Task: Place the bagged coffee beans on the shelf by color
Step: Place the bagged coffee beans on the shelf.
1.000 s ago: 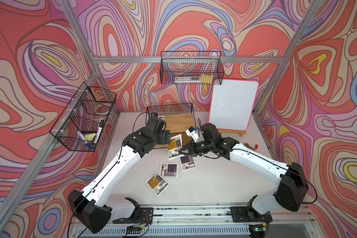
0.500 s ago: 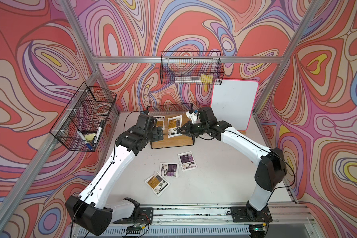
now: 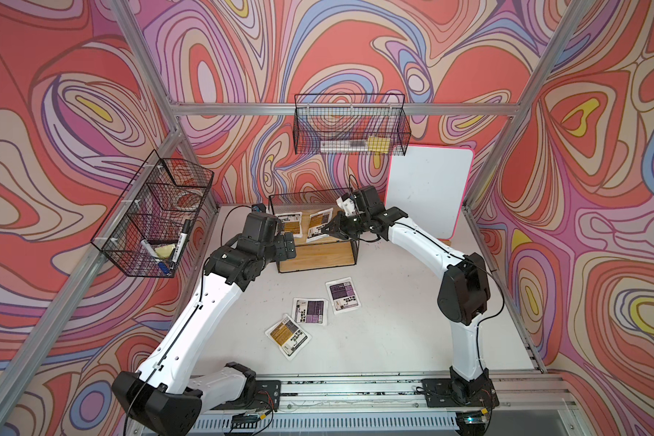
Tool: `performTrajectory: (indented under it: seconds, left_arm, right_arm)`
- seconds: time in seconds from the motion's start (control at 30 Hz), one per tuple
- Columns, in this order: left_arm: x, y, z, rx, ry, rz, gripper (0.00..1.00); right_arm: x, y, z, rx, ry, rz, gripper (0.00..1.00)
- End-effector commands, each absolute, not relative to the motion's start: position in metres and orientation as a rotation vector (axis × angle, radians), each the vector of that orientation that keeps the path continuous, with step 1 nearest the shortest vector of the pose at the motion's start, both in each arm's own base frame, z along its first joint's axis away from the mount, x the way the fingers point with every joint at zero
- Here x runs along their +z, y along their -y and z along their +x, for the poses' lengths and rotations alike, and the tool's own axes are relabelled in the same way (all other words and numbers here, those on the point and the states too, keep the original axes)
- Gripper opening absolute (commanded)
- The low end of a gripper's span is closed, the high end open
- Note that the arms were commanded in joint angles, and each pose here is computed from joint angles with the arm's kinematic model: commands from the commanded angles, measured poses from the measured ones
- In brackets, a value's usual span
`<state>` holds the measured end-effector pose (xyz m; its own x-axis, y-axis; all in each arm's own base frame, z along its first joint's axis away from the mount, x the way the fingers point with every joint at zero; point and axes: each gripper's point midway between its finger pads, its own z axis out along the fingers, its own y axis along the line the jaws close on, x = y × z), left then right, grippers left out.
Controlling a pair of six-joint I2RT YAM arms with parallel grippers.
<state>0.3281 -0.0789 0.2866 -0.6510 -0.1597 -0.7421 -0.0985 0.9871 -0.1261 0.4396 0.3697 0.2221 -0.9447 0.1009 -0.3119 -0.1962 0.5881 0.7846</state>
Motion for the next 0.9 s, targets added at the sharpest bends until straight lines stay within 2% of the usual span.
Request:
performTrajectory:
  seconds: [0.0,0.27,0.33,0.43,0.53,0.87]
  left_arm:
    - [0.278,0.071,0.320,-0.061,-2.314,-0.199,0.99]
    - [0.274,0.072,0.319,-0.073,-2.321,-0.206,0.99]
    - [0.274,0.072,0.319,-0.072,-2.322,-0.207,0.99]
    - [0.273,0.072,0.319,-0.073,-2.324,-0.211,0.99]
    - [0.271,0.072,0.318,-0.077,-2.328,-0.213,0.99]
    - [0.265,0.073,0.317,-0.089,-2.338,-0.222,0.99]
  right_arm:
    - [0.219,-0.369,0.447,1.291,-2.509,-0.085,0.17]
    - [0.207,-0.370,0.458,1.277,-2.531,-0.065,0.25]
    - [0.208,-0.370,0.461,1.266,-2.527,-0.065,0.33]
    - [0.209,-0.368,0.463,1.242,-2.529,-0.064,0.55]
    - [0.211,-0.366,0.464,1.217,-2.522,-0.061,0.64]
    - [0.213,-0.367,0.465,1.231,-2.512,-0.047,0.65]
